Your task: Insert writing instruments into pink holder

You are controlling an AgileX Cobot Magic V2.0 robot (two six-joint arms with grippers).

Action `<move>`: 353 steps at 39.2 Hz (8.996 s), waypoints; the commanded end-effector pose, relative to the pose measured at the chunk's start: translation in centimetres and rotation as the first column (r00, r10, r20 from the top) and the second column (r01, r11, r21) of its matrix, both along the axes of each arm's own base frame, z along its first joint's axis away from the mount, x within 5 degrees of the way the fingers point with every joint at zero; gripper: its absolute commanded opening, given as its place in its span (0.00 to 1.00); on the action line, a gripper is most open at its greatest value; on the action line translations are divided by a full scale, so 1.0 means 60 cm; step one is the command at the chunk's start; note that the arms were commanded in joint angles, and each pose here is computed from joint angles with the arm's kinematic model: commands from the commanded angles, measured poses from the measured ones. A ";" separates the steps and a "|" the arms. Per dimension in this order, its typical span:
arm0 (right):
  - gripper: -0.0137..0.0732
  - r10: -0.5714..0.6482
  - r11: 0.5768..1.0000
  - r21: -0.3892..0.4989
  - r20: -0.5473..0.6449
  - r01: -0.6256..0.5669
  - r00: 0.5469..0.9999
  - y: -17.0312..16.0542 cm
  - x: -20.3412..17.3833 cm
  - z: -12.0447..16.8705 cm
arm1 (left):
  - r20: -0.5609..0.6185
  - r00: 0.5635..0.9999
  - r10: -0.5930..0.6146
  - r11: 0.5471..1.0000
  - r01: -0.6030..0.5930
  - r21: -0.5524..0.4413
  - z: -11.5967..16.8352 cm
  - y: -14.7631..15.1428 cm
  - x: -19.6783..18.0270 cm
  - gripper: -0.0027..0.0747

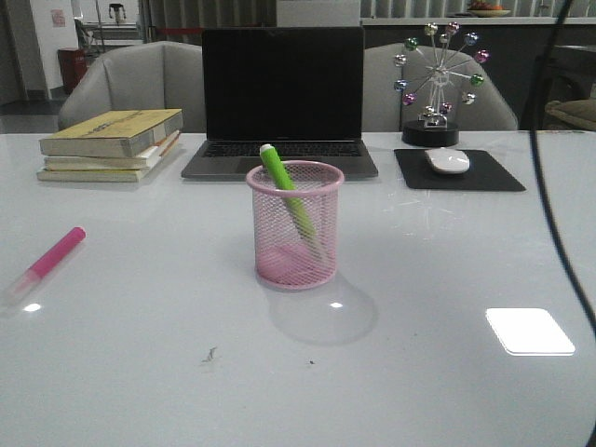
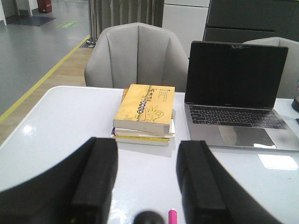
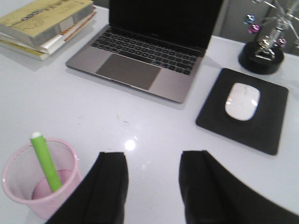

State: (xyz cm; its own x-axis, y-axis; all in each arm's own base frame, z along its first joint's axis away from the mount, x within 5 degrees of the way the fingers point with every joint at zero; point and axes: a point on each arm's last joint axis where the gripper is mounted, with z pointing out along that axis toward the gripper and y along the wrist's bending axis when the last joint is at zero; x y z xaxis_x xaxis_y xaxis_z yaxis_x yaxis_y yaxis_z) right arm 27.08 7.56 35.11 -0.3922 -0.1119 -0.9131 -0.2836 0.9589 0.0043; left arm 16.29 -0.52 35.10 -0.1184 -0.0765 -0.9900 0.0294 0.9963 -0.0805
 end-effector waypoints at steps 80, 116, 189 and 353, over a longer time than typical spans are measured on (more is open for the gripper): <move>0.61 -0.293 0.954 -0.098 -0.089 0.285 0.952 -0.138 -0.187 -0.047 | -0.723 0.660 -0.201 0.971 0.233 -0.057 -0.038 -0.099 0.346 0.58; 0.61 -0.293 0.954 -0.103 -0.104 0.283 0.950 -0.138 -0.189 -0.049 | -0.876 0.458 -0.153 0.974 0.220 -0.055 -0.226 -0.106 0.422 0.57; 0.61 -0.293 0.954 -0.105 -0.112 0.282 0.950 -0.138 -0.189 -0.050 | -0.617 0.751 -0.234 0.972 0.205 -0.119 -0.061 -0.118 0.444 0.15; 0.37 -0.289 0.955 -0.108 -0.123 0.277 0.949 -0.137 -0.189 -0.063 | 0.177 0.984 -0.022 0.992 0.000 0.127 -0.009 0.000 -0.074 0.44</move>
